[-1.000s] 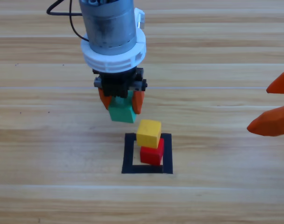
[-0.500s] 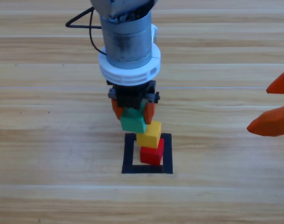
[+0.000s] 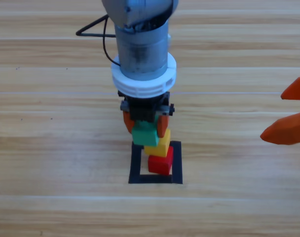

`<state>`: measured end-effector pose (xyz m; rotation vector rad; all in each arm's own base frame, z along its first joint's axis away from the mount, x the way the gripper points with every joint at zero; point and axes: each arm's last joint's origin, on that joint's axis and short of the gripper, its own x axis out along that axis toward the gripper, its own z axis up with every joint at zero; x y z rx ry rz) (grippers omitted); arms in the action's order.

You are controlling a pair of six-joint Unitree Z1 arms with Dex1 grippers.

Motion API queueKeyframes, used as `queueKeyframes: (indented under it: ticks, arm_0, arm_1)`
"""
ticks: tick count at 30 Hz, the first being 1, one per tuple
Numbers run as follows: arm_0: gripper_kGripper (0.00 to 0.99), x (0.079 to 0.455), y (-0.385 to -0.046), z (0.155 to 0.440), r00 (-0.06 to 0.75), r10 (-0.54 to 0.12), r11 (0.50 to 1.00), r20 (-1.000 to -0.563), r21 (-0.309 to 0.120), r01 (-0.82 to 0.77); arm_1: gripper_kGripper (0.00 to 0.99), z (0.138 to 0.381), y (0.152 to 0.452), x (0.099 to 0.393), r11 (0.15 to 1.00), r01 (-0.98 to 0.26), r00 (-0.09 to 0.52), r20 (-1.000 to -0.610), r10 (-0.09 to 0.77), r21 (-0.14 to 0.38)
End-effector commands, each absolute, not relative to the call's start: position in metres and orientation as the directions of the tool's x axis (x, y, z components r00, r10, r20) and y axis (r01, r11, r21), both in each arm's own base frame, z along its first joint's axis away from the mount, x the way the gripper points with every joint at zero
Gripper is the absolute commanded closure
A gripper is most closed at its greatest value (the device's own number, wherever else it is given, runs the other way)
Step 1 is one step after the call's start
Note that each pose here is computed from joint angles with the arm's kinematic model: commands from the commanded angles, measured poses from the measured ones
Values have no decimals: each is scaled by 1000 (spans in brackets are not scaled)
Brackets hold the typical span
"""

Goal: Stack the blocks in the rectangular block: red at the bottom, yellow in the middle, green on top

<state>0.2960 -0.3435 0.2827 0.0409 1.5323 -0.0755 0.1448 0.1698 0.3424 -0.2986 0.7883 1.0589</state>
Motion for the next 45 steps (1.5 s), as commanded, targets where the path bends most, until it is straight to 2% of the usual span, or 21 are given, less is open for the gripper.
queueKeyframes:
  ticks: [1, 8, 22, 45]
  arm_0:
    - [972, 294, -357, 263, 2, 2, 998, -1000, 2, 58]
    - [961, 291, -359, 270, 9, -16, 999, -1000, -16, 31]
    - [946, 288, -366, 268, 7, -24, 999, -1000, -24, 26]
    - [933, 295, -374, 257, 16, -13, 1000, -1000, -12, 28]
  arm_1:
    - [4, 322, 174, 155, 488, -856, 213, -742, 636, 172]
    - [4, 322, 174, 155, 488, -856, 213, -742, 636, 172]
    - [4, 322, 175, 155, 487, -856, 210, -743, 635, 174]
    - [4, 320, 177, 156, 482, -857, 200, -745, 637, 182]
